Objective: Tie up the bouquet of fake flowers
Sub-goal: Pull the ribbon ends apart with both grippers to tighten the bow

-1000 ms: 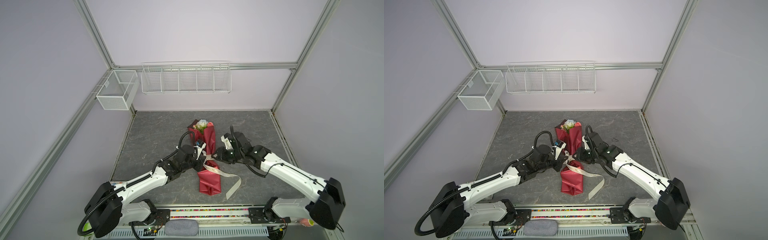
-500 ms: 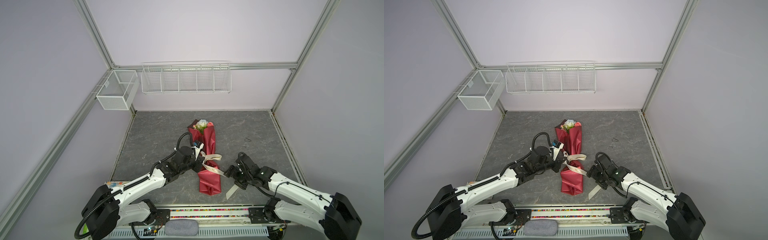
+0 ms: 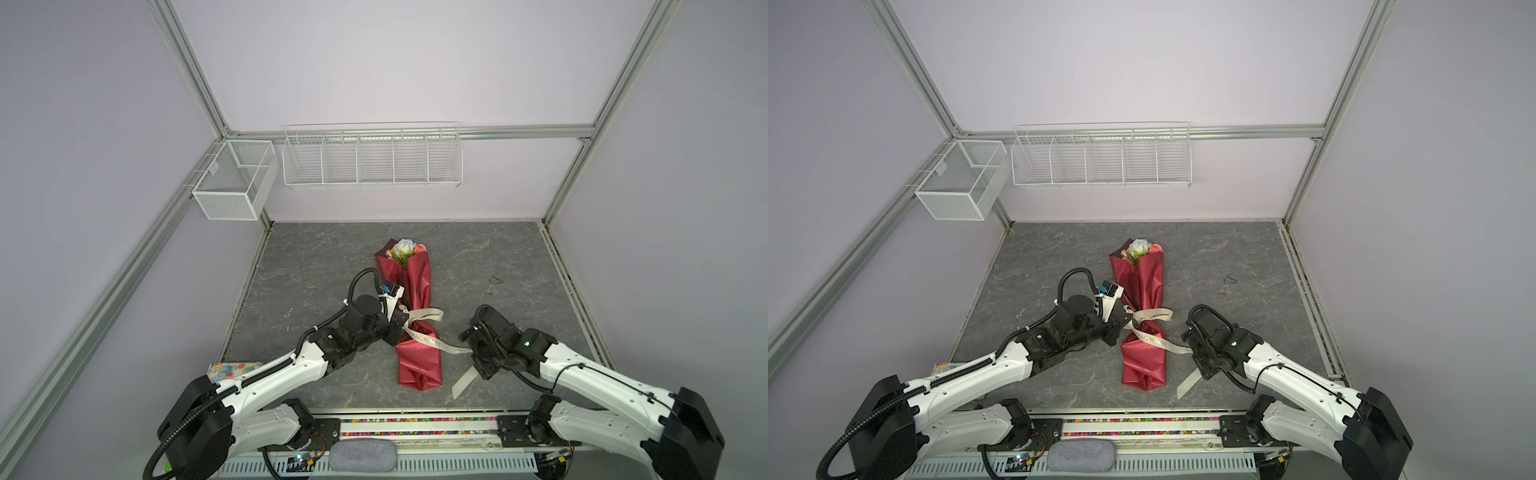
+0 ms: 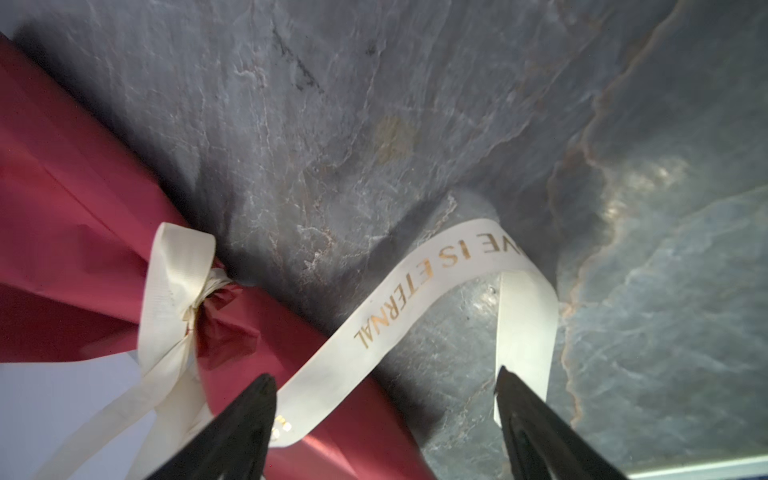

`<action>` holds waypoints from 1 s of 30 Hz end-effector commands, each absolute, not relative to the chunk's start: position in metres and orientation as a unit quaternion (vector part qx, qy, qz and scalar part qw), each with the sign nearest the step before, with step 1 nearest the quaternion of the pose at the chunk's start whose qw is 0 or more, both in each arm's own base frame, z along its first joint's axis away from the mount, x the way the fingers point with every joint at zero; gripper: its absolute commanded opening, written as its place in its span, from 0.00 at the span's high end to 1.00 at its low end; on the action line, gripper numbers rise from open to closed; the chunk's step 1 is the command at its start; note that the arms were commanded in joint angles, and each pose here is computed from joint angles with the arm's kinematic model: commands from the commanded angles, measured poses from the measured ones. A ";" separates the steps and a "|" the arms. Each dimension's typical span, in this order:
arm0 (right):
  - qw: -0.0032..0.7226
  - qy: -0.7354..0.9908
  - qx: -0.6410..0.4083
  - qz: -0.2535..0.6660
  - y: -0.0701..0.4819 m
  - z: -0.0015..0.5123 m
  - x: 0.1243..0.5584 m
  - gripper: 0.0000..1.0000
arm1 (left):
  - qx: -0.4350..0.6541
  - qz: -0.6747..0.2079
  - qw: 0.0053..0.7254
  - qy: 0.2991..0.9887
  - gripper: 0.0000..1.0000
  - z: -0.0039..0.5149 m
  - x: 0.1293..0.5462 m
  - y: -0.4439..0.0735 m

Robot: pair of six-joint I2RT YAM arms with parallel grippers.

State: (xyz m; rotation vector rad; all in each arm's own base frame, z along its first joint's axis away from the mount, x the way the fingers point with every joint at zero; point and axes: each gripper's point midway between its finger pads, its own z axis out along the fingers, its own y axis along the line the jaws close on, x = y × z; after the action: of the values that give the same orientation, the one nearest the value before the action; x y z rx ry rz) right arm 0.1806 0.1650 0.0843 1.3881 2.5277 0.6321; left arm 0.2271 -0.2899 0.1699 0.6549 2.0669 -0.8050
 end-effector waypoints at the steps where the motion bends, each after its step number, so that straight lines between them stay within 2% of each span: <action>1: 0.101 0.811 0.545 0.185 0.144 0.092 0.173 0.15 | 0.249 -0.321 0.413 0.815 1.00 0.174 0.229 -0.286; 8: 0.106 0.818 0.529 0.201 0.153 0.096 0.180 0.16 | 0.257 -0.306 0.407 0.821 1.00 0.176 0.228 -0.282; 12: 0.103 0.844 0.483 0.209 0.166 0.091 0.186 0.15 | 0.245 -0.306 0.416 0.820 1.00 0.175 0.228 -0.277; 16: 0.091 0.848 0.460 0.249 0.188 0.077 0.194 0.15 | 0.236 -0.300 0.419 0.824 1.00 0.173 0.233 -0.276; 22: 0.052 0.824 0.487 0.285 0.201 0.055 0.188 0.14 | 0.231 -0.300 0.413 0.828 1.00 0.174 0.236 -0.280; 25: 0.068 0.823 0.481 0.293 0.203 0.057 0.196 0.15 | 0.235 -0.309 0.412 0.824 1.00 0.173 0.234 -0.282; 28: 0.078 0.821 0.486 0.289 0.202 0.056 0.202 0.23 | 0.234 -0.310 0.410 0.825 1.00 0.173 0.234 -0.282; 30: 0.093 0.819 0.485 0.291 0.200 0.058 0.206 0.33 | 0.234 -0.308 0.411 0.826 1.00 0.173 0.234 -0.281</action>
State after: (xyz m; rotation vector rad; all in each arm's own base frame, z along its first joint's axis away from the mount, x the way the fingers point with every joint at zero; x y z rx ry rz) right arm 0.1982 0.1946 0.0521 1.3323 2.5148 0.7972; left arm 0.2305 -0.2801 0.1669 0.6174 2.0897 -0.7603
